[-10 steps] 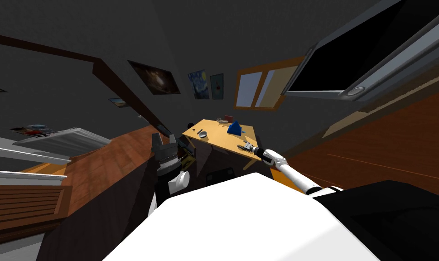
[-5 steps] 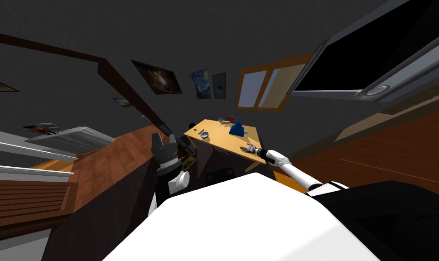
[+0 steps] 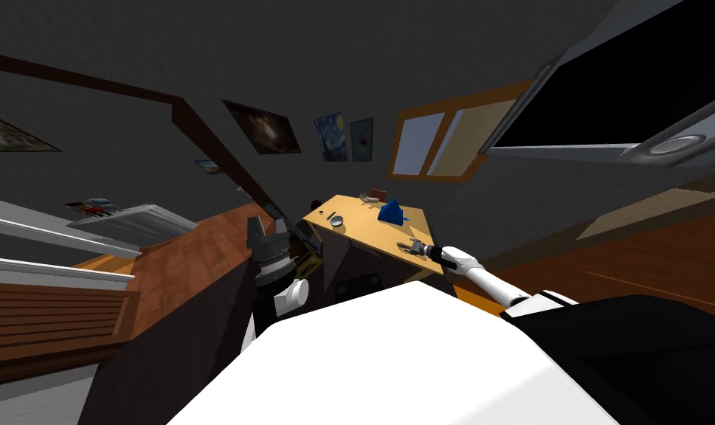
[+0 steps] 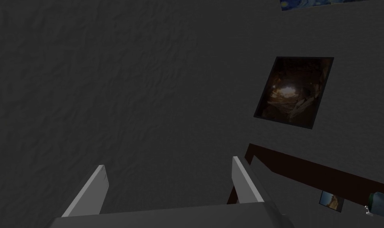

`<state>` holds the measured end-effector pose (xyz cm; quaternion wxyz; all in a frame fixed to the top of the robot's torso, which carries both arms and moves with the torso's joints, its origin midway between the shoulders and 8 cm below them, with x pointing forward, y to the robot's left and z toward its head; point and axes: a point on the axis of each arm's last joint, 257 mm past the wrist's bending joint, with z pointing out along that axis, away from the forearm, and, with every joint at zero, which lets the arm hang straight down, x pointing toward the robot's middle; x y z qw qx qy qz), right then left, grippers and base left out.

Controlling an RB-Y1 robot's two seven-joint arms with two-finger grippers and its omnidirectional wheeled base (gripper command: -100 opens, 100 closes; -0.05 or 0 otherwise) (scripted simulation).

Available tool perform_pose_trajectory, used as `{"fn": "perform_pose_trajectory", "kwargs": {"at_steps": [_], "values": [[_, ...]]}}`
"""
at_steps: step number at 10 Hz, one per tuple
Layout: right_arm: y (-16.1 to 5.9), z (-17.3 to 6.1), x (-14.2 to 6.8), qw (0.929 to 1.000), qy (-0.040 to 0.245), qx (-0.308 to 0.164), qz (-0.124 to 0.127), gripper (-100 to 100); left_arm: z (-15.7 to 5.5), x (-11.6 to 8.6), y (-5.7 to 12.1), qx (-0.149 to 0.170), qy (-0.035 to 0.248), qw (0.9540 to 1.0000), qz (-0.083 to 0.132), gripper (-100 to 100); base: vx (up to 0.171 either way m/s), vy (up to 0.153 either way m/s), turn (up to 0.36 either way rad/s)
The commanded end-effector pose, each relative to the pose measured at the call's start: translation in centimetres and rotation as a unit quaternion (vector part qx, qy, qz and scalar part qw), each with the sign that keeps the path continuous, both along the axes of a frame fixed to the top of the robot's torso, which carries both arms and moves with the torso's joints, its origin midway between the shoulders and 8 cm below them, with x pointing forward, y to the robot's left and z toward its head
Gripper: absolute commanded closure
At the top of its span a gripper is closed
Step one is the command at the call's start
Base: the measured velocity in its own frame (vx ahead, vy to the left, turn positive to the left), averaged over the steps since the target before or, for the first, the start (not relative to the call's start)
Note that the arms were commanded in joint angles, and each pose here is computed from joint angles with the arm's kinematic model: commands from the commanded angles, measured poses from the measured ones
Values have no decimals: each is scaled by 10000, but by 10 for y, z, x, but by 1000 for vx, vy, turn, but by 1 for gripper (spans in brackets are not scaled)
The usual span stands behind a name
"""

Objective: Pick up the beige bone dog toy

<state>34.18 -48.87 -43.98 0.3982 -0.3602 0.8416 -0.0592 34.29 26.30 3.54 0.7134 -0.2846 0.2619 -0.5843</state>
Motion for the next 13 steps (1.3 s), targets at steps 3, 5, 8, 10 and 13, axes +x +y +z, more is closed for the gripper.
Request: {"fn": "perform_pose_trajectory", "kwargs": {"at_steps": [3, 5, 8, 10, 13], "values": [[-31, -18, -22, 9985, 368, -414, -26, -100, 0, 0, 0, 0, 0, 10000, 0, 0, 60, 37, 36], [-62, -31, -48, 9936, 755, -837, 15, -100, 0, 0, 0, 0, 0, 10000, 0, 0, 94, 53, 62], [-99, -47, -88, 9847, 1258, -1201, -100, -100, 0, 0, 0, 0, 0, 10000, 0, 0, 109, 59, 57], [-99, -47, -88, 9847, 1258, -1201, -100, -100, 0, 0, 0, 0, 0, 10000, 0, 0, 27, 21, 9], [-122, -57, -120, 9757, 1637, -1453, -134, -100, 0, 0, 0, 0, 0, 10000, 0, 0, 79, 38, 47]]}}
